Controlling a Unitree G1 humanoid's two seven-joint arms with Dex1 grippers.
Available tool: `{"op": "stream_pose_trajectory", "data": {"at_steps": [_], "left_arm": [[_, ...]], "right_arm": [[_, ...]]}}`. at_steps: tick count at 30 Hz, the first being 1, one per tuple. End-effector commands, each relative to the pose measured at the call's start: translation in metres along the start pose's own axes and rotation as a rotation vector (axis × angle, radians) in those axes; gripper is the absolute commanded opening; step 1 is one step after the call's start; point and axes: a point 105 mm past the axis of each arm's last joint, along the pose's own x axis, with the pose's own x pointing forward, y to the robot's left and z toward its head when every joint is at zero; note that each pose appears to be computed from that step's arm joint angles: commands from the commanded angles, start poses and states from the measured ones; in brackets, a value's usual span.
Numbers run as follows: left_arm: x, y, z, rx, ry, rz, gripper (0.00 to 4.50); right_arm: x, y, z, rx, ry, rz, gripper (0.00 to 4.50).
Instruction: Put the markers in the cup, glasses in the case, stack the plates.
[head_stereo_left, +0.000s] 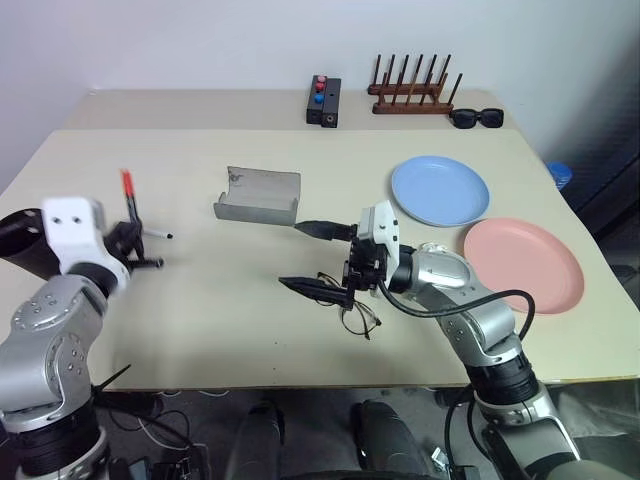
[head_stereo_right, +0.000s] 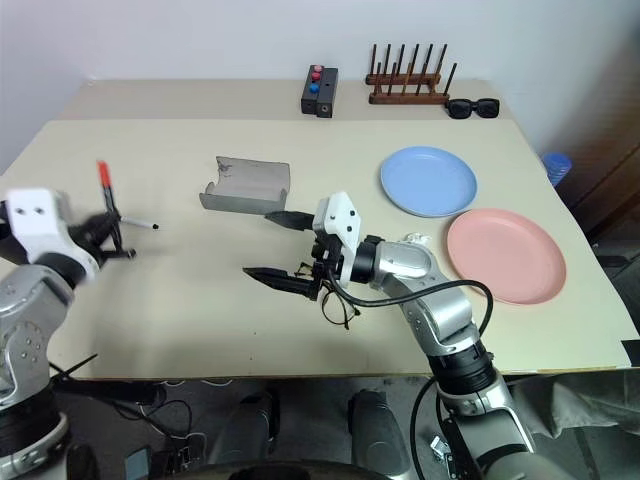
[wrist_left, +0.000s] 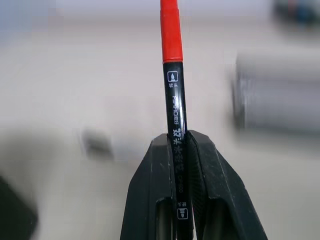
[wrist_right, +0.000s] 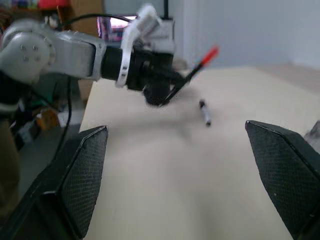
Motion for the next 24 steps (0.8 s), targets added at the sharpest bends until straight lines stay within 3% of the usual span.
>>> {"op": "stream_pose_trajectory", "data": {"at_steps": [1,4,8,15,24], "left_arm": [[-0.005,0.028,0.047,0.015,-0.232,0.211,0.06],[-0.011,0.063,0.071,0.120,-0.355,0.508,0.06],[-0.018,0.077,0.080,0.260,-0.426,0.654,0.06],[-0.019,0.089,0.063,0.337,-0.422,0.751,0.06],[-0.002,0.105,0.036,0.250,-0.397,0.778,0.06]], "right_arm": [[0.004,-0.004,0.010,-0.032,-0.051,-0.011,4.50],[0.007,-0.009,0.010,-0.034,-0.065,-0.049,4.50],[0.011,-0.014,0.013,-0.034,-0.089,-0.077,4.50],[0.015,-0.012,0.017,-0.027,-0.119,-0.079,4.50],[0.021,-0.009,0.030,0.003,-0.190,-0.055,4.50]]}}
